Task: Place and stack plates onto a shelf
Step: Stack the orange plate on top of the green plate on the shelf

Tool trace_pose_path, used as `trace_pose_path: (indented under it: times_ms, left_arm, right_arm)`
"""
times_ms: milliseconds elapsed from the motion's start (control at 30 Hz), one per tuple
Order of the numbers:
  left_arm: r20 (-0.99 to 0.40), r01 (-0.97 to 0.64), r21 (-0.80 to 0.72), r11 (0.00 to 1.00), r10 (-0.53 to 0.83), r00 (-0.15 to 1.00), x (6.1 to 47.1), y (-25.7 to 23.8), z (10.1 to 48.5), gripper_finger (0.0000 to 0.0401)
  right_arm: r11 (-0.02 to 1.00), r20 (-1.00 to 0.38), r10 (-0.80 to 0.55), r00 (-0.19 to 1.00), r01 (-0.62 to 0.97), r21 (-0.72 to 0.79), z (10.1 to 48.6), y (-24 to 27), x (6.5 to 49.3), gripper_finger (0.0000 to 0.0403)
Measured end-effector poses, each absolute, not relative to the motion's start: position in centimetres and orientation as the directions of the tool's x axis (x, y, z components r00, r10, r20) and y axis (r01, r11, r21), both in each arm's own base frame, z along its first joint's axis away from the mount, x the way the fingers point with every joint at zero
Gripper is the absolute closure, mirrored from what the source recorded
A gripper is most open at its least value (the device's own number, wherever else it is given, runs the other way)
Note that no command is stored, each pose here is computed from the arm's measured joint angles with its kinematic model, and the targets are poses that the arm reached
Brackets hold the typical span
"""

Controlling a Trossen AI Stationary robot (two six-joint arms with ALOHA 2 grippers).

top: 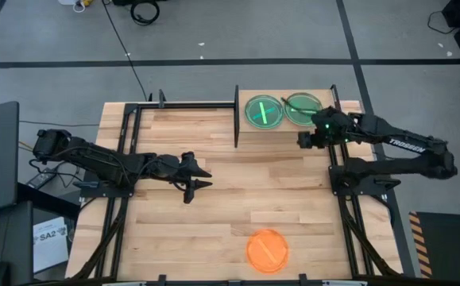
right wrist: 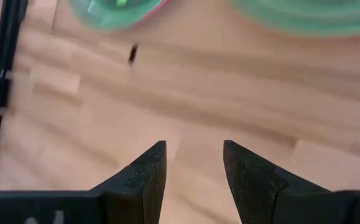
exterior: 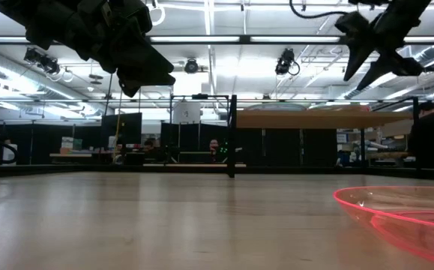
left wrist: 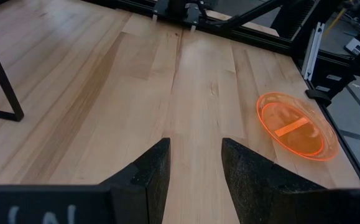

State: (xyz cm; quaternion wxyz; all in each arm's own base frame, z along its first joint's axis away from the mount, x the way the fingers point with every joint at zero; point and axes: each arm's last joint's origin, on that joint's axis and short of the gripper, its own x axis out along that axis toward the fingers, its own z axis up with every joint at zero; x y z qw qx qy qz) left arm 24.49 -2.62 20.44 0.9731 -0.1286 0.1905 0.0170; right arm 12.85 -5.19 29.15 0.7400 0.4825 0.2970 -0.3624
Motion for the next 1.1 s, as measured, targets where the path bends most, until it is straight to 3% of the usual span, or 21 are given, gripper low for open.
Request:
trace_pose_path:
  times_ms: [267, 567, 767, 1100]
  left_arm:
    - [-0.375, -0.082, -0.244, 0.966, -0.016, 0.927, 24.5, -2.6, 20.4, 0.0250]
    - [-0.375, -0.082, -0.244, 0.966, -0.016, 0.927, 24.5, -2.6, 20.4, 0.0250]
    - [-0.375, -0.082, -0.244, 0.966, -0.016, 0.927, 24.5, -2.6, 20.4, 0.0250]
    - [-0.375, -0.082, -0.244, 0.966, -0.016, 0.927, 24.5, -2.6, 20.4, 0.0250]
  right_arm:
    - [0.467, -0.778, -0.059, 0.625, 0.706, 0.532, 28.6, -1.0, 16.3, 0.0237]
    - [0.663, -0.691, 0.149, 0.707, 0.447, 0.600, 27.2, 5.2, 21.7, 0.0238]
    - [0.755, -0.721, 0.227, 0.655, 0.349, 0.555, 24.9, 8.7, 23.7, 0.0240]
    - [0.803, -0.793, 0.321, 0.518, 0.295, 0.518, 20.4, 12.7, 25.3, 0.0241]
